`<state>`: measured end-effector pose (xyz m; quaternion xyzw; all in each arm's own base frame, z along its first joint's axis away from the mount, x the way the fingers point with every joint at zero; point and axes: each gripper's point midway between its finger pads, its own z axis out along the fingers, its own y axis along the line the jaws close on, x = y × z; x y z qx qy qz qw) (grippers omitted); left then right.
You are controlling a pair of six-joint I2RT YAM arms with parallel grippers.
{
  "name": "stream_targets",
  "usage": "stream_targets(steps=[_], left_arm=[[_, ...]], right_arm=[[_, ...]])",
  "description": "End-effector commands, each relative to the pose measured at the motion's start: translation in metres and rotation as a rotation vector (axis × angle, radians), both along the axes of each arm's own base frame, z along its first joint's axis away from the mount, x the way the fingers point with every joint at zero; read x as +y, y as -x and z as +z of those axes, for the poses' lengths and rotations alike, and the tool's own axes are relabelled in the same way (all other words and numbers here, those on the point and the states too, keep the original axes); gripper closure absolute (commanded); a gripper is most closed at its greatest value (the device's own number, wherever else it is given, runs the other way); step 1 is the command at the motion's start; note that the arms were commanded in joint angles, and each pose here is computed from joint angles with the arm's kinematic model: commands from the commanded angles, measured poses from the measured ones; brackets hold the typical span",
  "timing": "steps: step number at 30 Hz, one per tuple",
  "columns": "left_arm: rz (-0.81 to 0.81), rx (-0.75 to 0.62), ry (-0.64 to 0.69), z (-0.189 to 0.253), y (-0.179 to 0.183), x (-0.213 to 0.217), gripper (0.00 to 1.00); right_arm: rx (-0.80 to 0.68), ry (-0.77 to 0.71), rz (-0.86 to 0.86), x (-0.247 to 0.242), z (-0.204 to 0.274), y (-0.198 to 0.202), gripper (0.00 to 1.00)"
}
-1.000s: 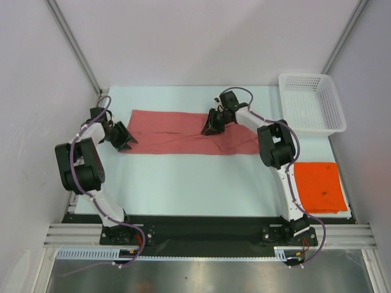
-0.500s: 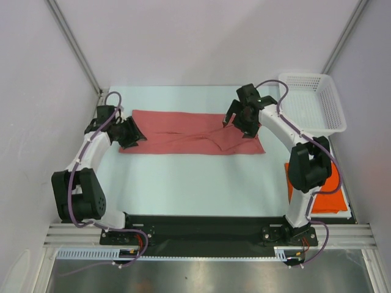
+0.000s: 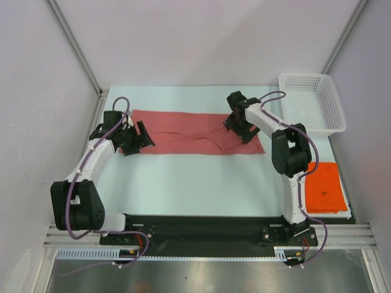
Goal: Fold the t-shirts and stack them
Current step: Fold the tshirt
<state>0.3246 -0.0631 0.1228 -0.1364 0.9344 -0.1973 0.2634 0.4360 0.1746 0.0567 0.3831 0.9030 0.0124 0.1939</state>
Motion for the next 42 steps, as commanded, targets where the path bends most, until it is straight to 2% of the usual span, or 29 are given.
stream_targets(steps=[1, 4, 13, 17, 21, 24, 26, 30, 34, 36, 38, 39, 40, 41, 42], left_arm=[[-0.024, -0.08, -0.051, 0.017, -0.011, 0.004, 0.15], [-0.067, -0.094, -0.084, 0.019, -0.025, -0.003, 0.12], [-0.078, -0.073, -0.043, 0.017, -0.073, -0.016, 0.12], [-0.105, -0.06, -0.031, 0.013, -0.092, -0.026, 0.11], [-0.135, -0.021, -0.046, 0.008, -0.108, -0.035, 0.11], [-0.136, -0.018, -0.021, 0.01, -0.115, -0.042, 0.12], [-0.143, -0.01, -0.015, 0.009, -0.113, -0.045, 0.12], [-0.147, 0.002, -0.034, 0.006, -0.107, -0.042, 0.14], [-0.157, 0.008, -0.064, 0.006, -0.106, -0.037, 0.14], [-0.161, 0.0, -0.063, 0.01, -0.108, -0.038, 0.15], [-0.166, -0.002, -0.054, 0.013, -0.108, -0.039, 0.16], [-0.166, -0.008, -0.05, 0.015, -0.111, -0.04, 0.17], [-0.167, -0.008, -0.051, 0.016, -0.111, -0.04, 0.17], [-0.168, 0.003, -0.056, 0.015, -0.111, -0.039, 0.18], [-0.166, 0.01, -0.065, 0.013, -0.114, -0.038, 0.19]], right_arm=[[-0.059, 0.044, -0.116, -0.011, -0.01, -0.023, 0.0], [-0.073, 0.052, -0.131, -0.015, -0.025, -0.033, 0.0], [-0.149, 0.068, -0.14, -0.033, -0.051, -0.078, 0.0], [-0.159, 0.115, -0.059, -0.043, -0.063, -0.103, 0.0], [-0.231, 0.129, 0.086, -0.036, -0.049, -0.136, 0.0], [-0.246, 0.159, 0.168, -0.037, -0.035, -0.142, 0.0], [-0.228, 0.144, 0.156, -0.039, -0.02, -0.136, 0.0], [-0.268, 0.123, 0.158, -0.033, 0.048, -0.115, 0.0], [-0.277, 0.115, 0.217, -0.031, 0.077, -0.088, 0.0], [-0.295, 0.081, 0.279, -0.025, 0.072, -0.082, 0.0], [-0.367, 0.026, 0.317, -0.018, 0.078, -0.081, 0.14], [-0.375, 0.005, 0.302, -0.021, 0.078, -0.083, 0.36], [-0.374, -0.005, 0.283, -0.022, 0.08, -0.084, 0.54], [-0.349, -0.004, 0.273, -0.024, 0.073, -0.084, 0.68], [-0.361, 0.0, 0.273, -0.023, 0.078, -0.089, 0.76]])
